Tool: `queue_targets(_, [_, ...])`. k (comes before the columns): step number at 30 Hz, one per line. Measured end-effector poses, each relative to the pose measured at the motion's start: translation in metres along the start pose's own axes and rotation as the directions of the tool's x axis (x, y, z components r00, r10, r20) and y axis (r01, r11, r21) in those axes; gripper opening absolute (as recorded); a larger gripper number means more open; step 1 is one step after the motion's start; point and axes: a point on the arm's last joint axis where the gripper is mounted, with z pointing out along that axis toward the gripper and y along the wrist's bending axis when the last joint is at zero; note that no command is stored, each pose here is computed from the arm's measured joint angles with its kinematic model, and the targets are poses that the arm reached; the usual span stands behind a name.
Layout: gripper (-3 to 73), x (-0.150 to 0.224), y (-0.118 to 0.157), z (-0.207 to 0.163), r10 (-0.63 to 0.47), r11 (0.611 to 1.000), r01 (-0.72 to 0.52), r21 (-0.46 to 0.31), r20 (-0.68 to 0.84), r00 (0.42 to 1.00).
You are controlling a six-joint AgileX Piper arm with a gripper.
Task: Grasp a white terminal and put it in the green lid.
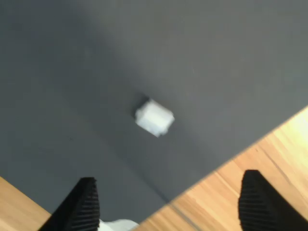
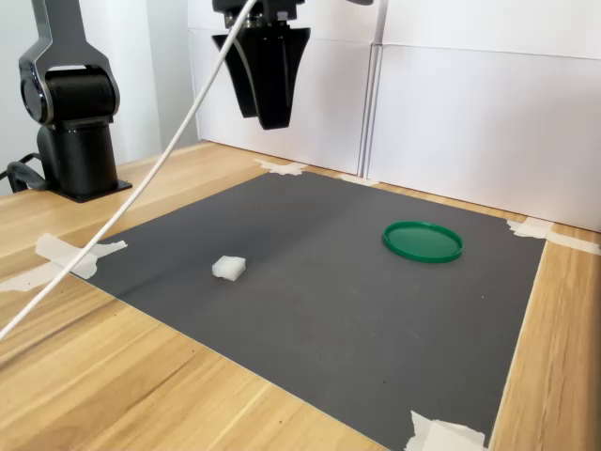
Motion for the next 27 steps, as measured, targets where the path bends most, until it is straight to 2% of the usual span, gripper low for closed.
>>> queue_targets(5, [70.9, 0.026, -0.01, 0.007, -0.037, 0.999, 0.037, 0.027, -0.006, 0.999])
queue_targets(7, [70.9, 0.033, -0.004, 0.015, -0.063, 0.998, 0.063, 0.007, -0.017, 0.998])
queue_targets(10, [70.9, 0.038, 0.003, 0.029, -0.074, 0.997, 0.074, -0.004, -0.023, 0.997])
queue_targets(17, [69.8, 0.045, 0.012, 0.059, -0.073, 0.997, 0.073, 0.032, -0.02, 0.997])
queue_targets(27, [69.8, 0.045, 0.008, 0.093, -0.045, 0.999, 0.045, -0.005, -0.032, 0.998])
